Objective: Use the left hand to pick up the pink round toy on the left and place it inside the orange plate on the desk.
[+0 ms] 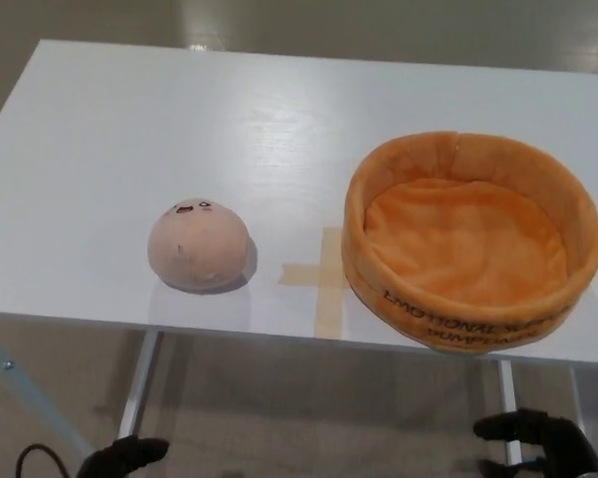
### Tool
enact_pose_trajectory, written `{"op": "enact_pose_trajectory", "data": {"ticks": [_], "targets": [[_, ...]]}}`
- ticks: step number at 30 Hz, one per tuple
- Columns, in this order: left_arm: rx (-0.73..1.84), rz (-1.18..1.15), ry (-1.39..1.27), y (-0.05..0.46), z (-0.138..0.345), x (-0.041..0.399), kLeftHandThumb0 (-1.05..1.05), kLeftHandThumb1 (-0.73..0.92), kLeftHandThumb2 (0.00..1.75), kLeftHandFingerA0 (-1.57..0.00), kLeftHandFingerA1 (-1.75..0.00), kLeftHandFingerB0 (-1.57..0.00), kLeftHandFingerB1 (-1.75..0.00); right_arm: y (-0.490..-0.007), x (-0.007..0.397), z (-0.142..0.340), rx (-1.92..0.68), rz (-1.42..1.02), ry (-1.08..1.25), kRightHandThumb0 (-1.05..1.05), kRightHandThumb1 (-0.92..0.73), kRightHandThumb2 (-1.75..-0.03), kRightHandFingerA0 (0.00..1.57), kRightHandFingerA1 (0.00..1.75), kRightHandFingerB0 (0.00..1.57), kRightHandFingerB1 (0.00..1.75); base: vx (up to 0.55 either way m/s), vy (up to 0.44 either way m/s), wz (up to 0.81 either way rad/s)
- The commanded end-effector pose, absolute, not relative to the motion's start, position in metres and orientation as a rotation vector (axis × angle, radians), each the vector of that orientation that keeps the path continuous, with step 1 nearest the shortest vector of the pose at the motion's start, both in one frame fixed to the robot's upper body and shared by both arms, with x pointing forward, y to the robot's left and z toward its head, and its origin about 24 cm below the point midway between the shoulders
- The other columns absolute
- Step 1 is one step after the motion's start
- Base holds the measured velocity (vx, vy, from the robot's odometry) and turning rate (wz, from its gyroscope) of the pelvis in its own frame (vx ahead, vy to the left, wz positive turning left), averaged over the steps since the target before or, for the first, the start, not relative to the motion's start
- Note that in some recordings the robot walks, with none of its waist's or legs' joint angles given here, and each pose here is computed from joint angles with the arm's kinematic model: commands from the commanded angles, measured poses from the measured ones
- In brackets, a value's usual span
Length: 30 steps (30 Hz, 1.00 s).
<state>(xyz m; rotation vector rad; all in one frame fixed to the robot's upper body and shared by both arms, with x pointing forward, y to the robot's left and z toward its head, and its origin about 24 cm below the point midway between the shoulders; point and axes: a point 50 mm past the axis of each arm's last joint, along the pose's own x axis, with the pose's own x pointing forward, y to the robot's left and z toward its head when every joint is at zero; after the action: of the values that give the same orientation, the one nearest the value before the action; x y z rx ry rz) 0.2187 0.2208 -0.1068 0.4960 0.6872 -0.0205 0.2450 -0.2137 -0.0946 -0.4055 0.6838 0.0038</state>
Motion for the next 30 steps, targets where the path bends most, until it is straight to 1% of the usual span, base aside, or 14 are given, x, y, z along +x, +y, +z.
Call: {"op": "enact_pose_trajectory", "data": {"ticks": [1,6,9,12,13,15,17,18,20,23,24,26,29,30], "targets": [[0.523,-0.034,0.659,0.221,-0.110,0.211,-0.37,0.55,0.57,-0.38,-0.41,-0.40,-0.34,-0.216,0.237,-0.099,-0.415,-0.002,0.676,-0.15,-0.57,-0.58,0.58,0.84,0.57,0.75,0.00,0.000,0.00],[0.511,-0.039,0.663,0.220,-0.114,0.201,-0.36,0.56,0.57,-0.37,-0.40,-0.40,-0.34,-0.217,0.228,-0.104,-0.366,-0.028,0.691,-0.13,-0.55,-0.59,0.58,0.86,0.56,0.76,0.00,0.000,0.00],[0.515,-0.041,0.661,0.219,-0.116,0.198,-0.36,0.55,0.57,-0.37,-0.39,-0.40,-0.34,-0.218,0.225,-0.106,-0.394,-0.011,0.697,-0.17,-0.57,-0.58,0.55,0.83,0.57,0.75,0.00,0.000,0.00],[0.520,-0.057,0.661,0.218,-0.117,0.195,-0.36,0.55,0.57,-0.38,-0.39,-0.39,-0.33,-0.218,0.222,-0.107,-0.394,-0.014,0.704,-0.16,-0.56,-0.57,0.57,0.83,0.57,0.75,0.00,0.000,0.00],[0.532,-0.086,0.648,0.217,-0.117,0.194,-0.38,0.54,0.57,-0.34,-0.38,-0.35,-0.32,-0.218,0.222,-0.107,-0.395,-0.014,0.703,-0.15,-0.54,-0.58,0.64,0.89,0.59,0.76,0.00,0.000,0.00],[0.559,-0.141,0.615,0.217,-0.115,0.192,-0.39,0.54,0.57,-0.34,-0.37,-0.35,-0.32,-0.218,0.223,-0.107,-0.395,-0.013,0.700,-0.16,-0.53,-0.59,0.65,0.91,0.58,0.77,0.00,0.000,0.00],[0.564,-0.164,0.599,0.217,-0.114,0.191,-0.38,0.54,0.56,-0.33,-0.37,-0.34,-0.31,-0.217,0.223,-0.107,-0.394,-0.013,0.698,-0.15,-0.53,-0.59,0.65,0.90,0.59,0.77,0.00,0.000,0.00],[0.567,-0.194,0.588,0.217,-0.113,0.191,-0.39,0.54,0.57,-0.31,-0.35,-0.30,-0.30,-0.217,0.224,-0.106,-0.402,-0.011,0.696,-0.16,-0.53,-0.59,0.63,0.88,0.60,0.78,0.00,0.000,0.00],[0.590,-0.258,0.562,0.217,-0.111,0.190,-0.41,0.54,0.57,-0.30,-0.34,-0.28,-0.30,-0.218,0.225,-0.105,-0.414,-0.007,0.691,-0.14,-0.53,-0.59,0.62,0.88,0.61,0.78,0.00,0.000,0.00],[0.622,-0.323,0.521,0.217,-0.108,0.188,-0.41,0.53,0.56,-0.31,-0.32,-0.31,-0.31,-0.218,0.225,-0.106,-0.399,-0.015,0.696,-0.14,-0.54,-0.59,0.62,0.89,0.59,0.78,0.00,0.000,0.00],[0.639,-0.361,0.489,0.216,-0.105,0.188,-0.41,0.54,0.56,-0.34,-0.32,-0.36,-0.33,-0.218,0.225,-0.106,-0.398,-0.016,0.697,-0.15,-0.54,-0.58,0.63,0.89,0.59,0.77,0.00,0.000,0.00],[0.664,-0.434,0.433,0.213,-0.100,0.187,-0.43,0.54,0.56,-0.34,-0.32,-0.38,-0.34,-0.218,0.225,-0.106,-0.398,-0.018,0.691,-0.14,-0.54,-0.59,0.64,0.91,0.59,0.78,0.00,0.000,0.00],[0.637,-0.548,0.345,0.208,-0.088,0.183,-0.42,0.54,0.56,-0.33,-0.31,-0.39,-0.33,-0.218,0.227,-0.105,-0.398,-0.013,0.695,-0.14,-0.56,-0.59,0.59,0.85,0.57,0.76,0.00,0.000,0.00],[0.635,-0.578,0.312,0.207,-0.082,0.181,-0.47,0.55,0.58,-0.34,-0.32,-0.38,-0.33,-0.218,0.227,-0.105,-0.394,-0.014,0.697,-0.14,-0.56,-0.58,0.55,0.83,0.56,0.75,0.00,0.000,0.00]]}}
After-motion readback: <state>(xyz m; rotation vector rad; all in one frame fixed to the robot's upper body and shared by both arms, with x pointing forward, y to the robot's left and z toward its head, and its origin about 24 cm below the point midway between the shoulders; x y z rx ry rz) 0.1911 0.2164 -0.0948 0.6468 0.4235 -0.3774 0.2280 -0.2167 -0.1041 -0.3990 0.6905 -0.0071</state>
